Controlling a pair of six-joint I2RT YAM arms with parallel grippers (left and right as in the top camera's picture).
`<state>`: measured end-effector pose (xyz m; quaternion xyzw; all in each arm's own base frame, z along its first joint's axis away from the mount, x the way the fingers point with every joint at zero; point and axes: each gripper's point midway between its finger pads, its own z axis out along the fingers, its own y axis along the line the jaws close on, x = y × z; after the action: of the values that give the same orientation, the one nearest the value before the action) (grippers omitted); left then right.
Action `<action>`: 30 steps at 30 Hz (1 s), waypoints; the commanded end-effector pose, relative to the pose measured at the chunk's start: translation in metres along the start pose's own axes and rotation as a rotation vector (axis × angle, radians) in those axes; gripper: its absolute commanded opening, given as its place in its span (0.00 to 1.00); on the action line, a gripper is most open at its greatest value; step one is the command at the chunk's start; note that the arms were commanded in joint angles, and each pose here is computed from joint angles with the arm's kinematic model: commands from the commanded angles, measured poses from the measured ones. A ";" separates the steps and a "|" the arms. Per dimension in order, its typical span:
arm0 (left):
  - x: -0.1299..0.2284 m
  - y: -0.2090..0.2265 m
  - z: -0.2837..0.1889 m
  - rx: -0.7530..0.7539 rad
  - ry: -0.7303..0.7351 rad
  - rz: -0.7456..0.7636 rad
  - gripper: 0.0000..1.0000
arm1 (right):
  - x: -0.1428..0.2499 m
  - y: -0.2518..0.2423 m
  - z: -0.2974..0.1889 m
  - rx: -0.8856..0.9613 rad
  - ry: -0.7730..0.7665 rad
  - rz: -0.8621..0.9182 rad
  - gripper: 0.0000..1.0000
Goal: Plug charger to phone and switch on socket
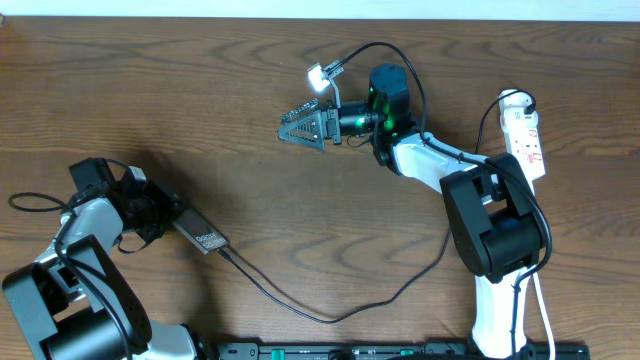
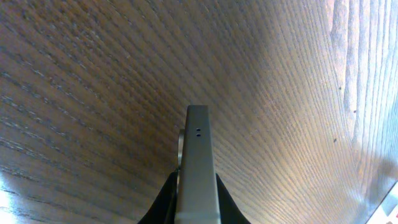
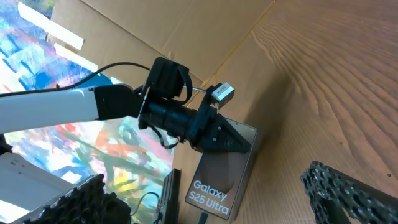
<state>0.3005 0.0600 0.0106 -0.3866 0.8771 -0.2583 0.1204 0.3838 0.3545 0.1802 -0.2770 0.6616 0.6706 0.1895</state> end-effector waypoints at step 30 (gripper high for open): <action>0.016 0.017 0.004 -0.060 0.035 -0.018 0.09 | -0.005 0.011 0.000 -0.023 0.013 -0.020 0.99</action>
<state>0.2887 0.0561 0.0021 -0.3934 0.8781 -0.2526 0.1021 0.3812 0.3541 0.1804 -0.2818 0.6590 0.6726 0.1842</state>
